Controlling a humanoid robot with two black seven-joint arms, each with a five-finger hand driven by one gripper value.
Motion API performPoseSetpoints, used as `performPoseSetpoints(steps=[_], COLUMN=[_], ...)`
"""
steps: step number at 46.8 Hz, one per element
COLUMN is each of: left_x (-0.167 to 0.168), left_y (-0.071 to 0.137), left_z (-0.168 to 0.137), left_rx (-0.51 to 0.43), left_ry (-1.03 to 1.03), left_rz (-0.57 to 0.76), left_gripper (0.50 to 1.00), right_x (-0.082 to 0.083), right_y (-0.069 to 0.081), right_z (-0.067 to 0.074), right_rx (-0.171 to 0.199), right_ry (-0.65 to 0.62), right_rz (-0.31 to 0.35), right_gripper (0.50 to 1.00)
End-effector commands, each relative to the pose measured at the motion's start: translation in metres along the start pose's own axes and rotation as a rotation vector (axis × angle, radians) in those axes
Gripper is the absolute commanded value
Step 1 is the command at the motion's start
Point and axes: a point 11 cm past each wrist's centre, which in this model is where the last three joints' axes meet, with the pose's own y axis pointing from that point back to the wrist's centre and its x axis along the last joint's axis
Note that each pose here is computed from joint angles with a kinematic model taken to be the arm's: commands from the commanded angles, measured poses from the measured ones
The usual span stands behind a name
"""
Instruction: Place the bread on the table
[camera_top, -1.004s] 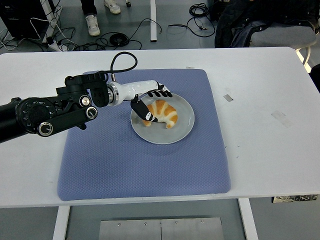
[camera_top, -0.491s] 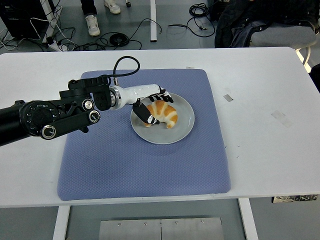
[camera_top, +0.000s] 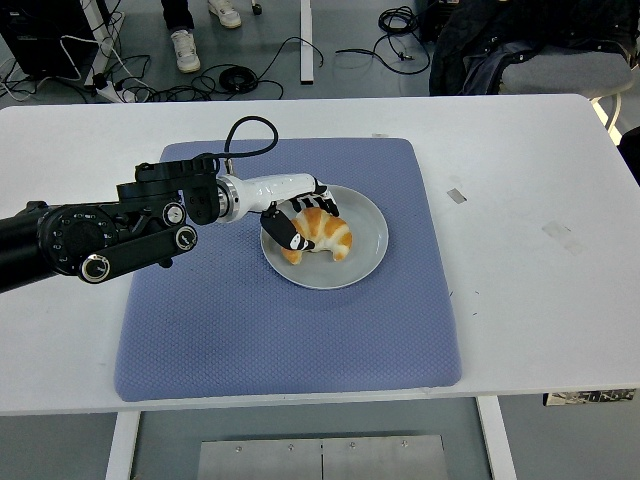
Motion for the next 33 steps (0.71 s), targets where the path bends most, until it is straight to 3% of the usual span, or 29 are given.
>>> performPoseSetpoints(steps=[1,26,29,33], left_x=[0.0008,0.0065,0.0078,0.0097], left_y=[0.0004,0.0026,0.0027,0.0029], left_z=[-0.0006,-0.0022,-0.0012,0.0002], left_rx=[0.002,0.004,0.0,-0.003], left_ry=[-0.001,0.022,0.024,0.041], left_rz=[0.003,0.013,0.015,0.014], left_gripper=[0.713,0.64,0.56,0.539], right_x=[0.0,0.0,0.0,0.0], right_y=[0.0,0.0,0.0,0.0], right_z=[0.0,0.0,0.0,0.0], right_rx=[0.0,0.0,0.0,0.0], right_ry=[-0.001,0.001,0.001,0.001], right_rz=[0.0,0.0,0.0,0.0], right_gripper=[1.0,1.0,1.0,1.0])
